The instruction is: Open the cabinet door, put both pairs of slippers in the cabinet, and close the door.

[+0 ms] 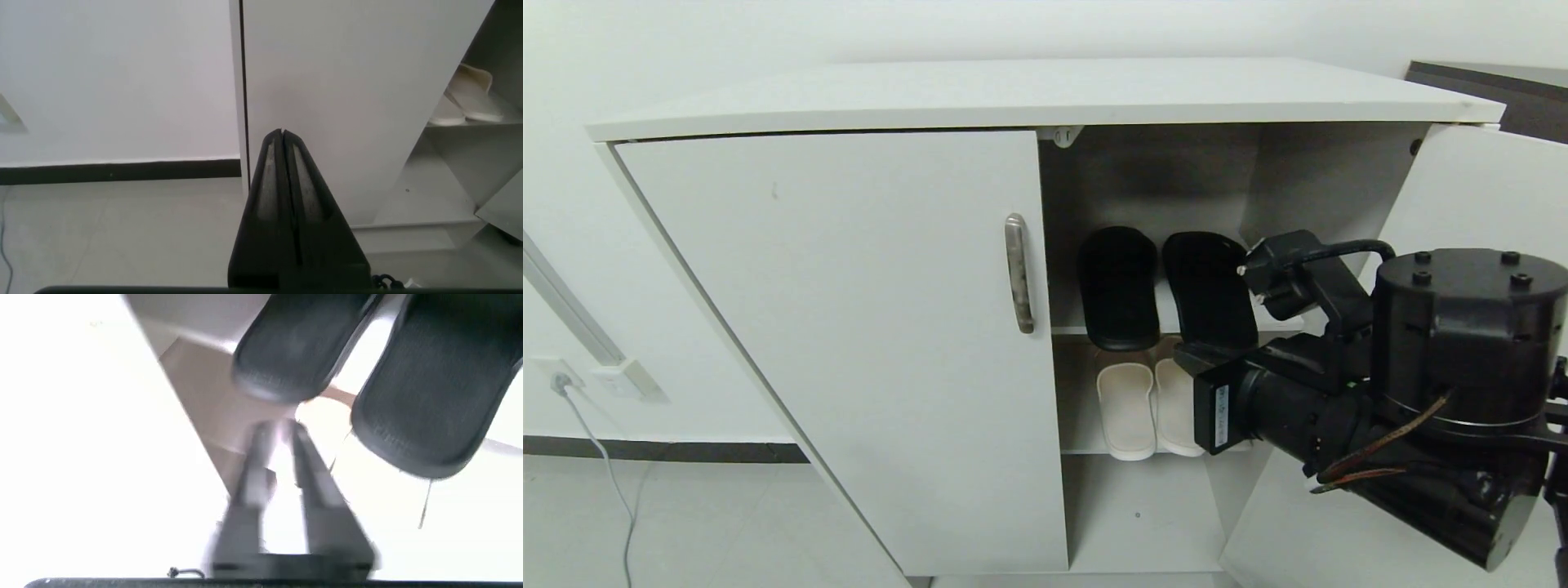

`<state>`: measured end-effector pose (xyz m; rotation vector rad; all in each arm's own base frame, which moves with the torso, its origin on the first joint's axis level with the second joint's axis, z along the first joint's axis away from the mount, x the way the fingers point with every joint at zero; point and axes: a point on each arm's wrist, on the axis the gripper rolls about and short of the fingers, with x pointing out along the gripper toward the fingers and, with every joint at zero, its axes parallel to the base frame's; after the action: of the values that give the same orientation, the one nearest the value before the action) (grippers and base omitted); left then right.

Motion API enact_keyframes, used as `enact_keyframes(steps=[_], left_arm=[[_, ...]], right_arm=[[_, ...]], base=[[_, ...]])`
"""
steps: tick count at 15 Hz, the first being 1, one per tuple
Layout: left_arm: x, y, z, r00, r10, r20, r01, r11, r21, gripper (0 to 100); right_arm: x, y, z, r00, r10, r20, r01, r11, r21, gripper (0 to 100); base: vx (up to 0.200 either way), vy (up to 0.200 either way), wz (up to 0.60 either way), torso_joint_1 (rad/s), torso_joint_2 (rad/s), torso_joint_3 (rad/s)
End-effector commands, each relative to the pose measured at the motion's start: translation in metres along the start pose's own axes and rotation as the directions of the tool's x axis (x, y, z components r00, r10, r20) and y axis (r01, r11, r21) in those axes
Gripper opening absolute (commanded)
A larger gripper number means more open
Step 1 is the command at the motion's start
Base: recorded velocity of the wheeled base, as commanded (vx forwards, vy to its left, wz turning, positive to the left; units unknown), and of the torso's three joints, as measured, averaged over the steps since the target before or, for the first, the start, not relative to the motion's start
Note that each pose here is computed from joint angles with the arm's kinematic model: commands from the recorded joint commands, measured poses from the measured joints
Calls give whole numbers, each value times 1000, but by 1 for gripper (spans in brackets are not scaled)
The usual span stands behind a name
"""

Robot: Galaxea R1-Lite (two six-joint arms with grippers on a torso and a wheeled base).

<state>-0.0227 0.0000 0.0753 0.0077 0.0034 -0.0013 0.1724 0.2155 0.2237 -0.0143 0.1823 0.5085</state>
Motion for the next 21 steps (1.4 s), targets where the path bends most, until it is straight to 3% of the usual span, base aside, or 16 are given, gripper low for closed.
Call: enact_keyframes(steps=[1, 7, 21], left_arm=[[0, 0, 0, 1000, 0, 0, 0, 1000, 0, 0], [0, 0, 0, 1000, -2, -1, 2, 1000, 2, 0], [0, 0, 0, 1000, -2, -1, 2, 1000, 0, 0]], right_arm=[[-2, 3, -3, 1000, 14, -8, -14, 1000, -4, 0], [-3, 5, -7, 1000, 16, -19, -16, 1000, -7, 0], [-2, 2, -16, 999, 15, -41, -16, 1000, -18, 0]], base=[[0, 0, 0, 0, 0, 0], [0, 0, 0, 0, 0, 0], [-200, 0, 0, 3, 3, 2]])
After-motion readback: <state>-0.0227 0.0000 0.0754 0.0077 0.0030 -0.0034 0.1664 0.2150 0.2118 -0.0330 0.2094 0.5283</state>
